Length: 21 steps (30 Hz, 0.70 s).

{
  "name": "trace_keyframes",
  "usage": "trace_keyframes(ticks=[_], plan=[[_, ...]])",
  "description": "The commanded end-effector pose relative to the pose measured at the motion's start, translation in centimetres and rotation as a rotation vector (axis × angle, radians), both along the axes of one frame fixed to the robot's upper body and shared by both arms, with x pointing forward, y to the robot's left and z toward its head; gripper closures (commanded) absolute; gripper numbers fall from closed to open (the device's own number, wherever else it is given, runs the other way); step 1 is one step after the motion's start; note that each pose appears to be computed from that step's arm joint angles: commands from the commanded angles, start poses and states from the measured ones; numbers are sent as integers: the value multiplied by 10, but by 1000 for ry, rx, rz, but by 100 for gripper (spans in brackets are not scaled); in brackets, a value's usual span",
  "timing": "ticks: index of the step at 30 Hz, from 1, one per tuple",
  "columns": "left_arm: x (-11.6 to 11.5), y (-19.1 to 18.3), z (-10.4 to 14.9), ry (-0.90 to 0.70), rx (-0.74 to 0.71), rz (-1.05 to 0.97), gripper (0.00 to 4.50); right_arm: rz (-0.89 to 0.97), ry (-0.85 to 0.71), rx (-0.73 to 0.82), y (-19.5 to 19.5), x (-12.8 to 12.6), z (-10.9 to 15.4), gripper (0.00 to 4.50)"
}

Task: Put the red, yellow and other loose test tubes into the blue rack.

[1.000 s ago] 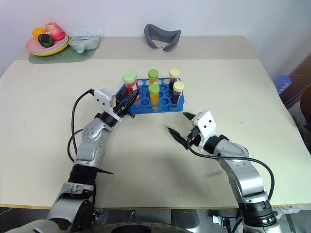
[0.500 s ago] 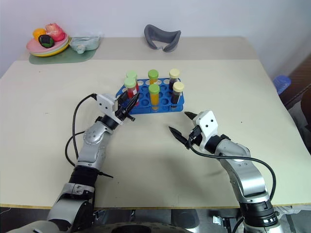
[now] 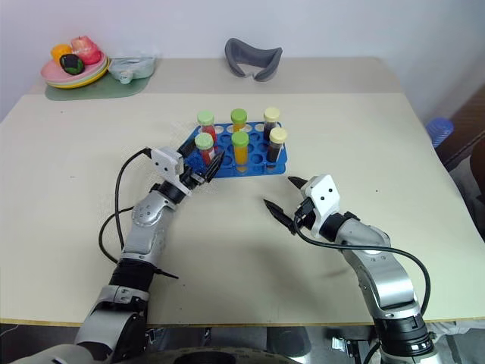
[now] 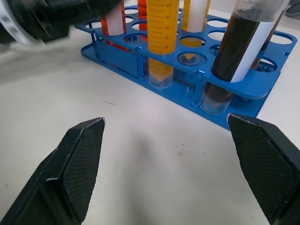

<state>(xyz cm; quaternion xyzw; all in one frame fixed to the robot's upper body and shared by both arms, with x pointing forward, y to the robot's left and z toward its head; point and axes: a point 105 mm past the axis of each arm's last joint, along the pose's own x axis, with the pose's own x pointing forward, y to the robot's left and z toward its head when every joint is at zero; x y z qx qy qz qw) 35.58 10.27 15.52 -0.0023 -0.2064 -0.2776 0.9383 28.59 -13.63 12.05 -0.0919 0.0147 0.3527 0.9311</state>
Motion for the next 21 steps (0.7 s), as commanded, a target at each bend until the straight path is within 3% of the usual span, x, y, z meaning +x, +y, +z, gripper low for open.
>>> trace_keyframes(ticks=[1,6,16,21], plan=[[-14,17,27,-70,-19,-1,79,13,-72,-9,-2,-2,20,19],[-34,70,40,-87,119,108,79,33,-96,-73,-16,-2,32,19],[-92,160,-10,237,311,146,79,-4,4,-198,-87,-21,31,19],[-107,174,-25,299,344,182,79,-65,11,-217,-112,-22,26,19]])
